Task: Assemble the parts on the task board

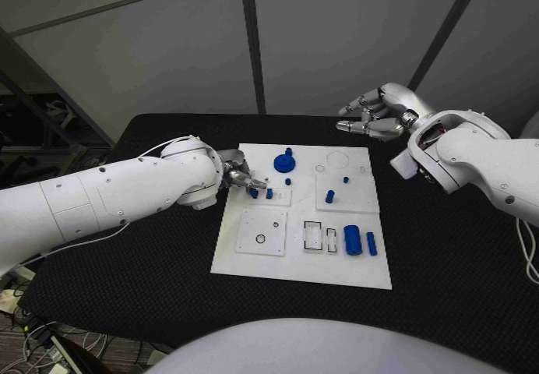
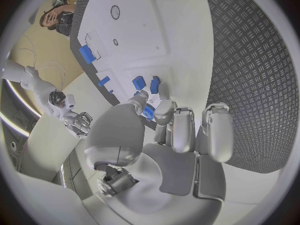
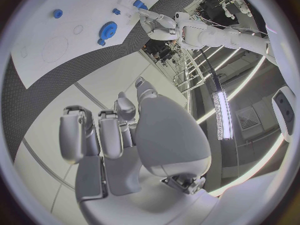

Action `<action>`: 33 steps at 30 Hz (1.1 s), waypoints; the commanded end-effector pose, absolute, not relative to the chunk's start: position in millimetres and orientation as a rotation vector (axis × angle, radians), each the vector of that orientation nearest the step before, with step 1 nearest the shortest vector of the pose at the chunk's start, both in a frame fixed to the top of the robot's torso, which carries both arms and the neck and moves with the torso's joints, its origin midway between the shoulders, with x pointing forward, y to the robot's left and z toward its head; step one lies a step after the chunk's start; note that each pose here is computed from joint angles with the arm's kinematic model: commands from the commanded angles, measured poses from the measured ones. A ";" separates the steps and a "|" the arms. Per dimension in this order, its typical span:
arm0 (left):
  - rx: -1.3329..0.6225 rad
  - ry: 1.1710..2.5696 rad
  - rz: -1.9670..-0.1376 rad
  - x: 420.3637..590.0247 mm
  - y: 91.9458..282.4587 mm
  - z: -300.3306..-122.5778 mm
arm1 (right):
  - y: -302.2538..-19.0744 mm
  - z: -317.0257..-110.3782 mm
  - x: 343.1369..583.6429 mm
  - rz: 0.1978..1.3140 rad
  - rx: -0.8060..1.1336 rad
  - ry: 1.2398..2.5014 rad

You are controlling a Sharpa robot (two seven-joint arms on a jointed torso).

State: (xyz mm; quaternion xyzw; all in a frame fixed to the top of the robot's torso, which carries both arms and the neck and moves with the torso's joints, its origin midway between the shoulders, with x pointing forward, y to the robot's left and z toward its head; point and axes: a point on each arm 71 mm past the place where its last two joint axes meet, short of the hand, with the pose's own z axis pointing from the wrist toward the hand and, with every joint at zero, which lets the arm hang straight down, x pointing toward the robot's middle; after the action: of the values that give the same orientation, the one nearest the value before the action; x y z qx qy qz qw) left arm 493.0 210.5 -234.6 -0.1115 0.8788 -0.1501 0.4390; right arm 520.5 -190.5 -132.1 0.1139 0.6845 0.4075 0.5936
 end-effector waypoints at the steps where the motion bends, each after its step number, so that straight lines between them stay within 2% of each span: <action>1: -0.287 2.199 -0.386 491.7 209.8 -234.3 | -190.3 -131.3 520.6 0.950 0.260 1.593; 22: -0.299 2.209 -0.395 489.9 210.8 -234.2 | -190.7 -131.3 520.5 0.950 0.261 1.592; 29: -0.365 2.125 -0.429 492.7 214.1 -224.1 | -191.9 -131.4 520.9 0.947 0.262 1.590; 33: -0.434 2.006 -0.536 496.8 213.6 -210.2 | -192.9 -131.5 521.5 0.945 0.264 1.588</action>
State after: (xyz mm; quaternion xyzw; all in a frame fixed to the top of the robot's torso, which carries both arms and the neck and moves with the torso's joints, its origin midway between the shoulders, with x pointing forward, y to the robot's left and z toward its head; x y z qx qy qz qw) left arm 493.6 215.6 -218.7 -0.1496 0.8580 -0.1801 0.4573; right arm 521.3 -192.8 -132.7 0.1154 0.6850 0.4050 0.5945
